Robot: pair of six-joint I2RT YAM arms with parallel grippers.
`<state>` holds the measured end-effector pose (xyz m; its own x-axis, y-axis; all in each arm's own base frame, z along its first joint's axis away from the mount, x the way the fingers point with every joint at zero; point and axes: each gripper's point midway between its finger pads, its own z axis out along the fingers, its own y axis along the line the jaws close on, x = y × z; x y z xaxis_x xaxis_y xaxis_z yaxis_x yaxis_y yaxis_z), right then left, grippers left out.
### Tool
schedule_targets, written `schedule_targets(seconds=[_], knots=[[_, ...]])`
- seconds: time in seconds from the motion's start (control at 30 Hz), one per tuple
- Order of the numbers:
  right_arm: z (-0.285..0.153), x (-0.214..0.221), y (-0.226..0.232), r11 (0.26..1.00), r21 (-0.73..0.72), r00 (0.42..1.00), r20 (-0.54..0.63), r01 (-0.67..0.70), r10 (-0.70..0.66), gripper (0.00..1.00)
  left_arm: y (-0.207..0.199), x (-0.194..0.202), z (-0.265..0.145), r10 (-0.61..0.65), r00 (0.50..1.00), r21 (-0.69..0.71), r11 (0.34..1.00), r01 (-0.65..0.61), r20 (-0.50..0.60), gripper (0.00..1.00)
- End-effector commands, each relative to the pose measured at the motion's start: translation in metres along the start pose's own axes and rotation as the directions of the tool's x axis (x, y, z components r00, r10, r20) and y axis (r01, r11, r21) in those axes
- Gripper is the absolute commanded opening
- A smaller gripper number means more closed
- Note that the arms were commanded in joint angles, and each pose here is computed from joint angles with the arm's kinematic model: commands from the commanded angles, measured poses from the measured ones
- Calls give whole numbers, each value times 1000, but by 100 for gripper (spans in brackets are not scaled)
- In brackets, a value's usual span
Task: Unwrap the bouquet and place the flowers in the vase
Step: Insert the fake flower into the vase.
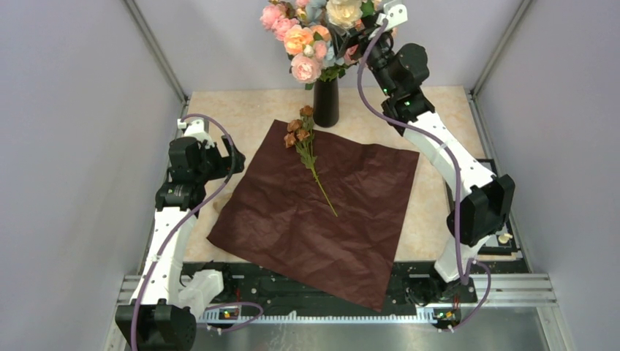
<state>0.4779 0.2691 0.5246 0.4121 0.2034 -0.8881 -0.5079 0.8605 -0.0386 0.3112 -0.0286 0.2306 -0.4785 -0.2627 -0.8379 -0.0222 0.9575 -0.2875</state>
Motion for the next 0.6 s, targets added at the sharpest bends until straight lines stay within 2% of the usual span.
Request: schedule_targets(seconds=[0.0,0.57], knots=[[-19,-48,1,999,-31,996,78,37,-34,81,-2,-9,1,2,999,14,1000,-3,42,99],[-73,-54,12,996,-84,999,-17,38,-39,87,5,-12,-2,8,998,-25,1000,-6,67,99]])
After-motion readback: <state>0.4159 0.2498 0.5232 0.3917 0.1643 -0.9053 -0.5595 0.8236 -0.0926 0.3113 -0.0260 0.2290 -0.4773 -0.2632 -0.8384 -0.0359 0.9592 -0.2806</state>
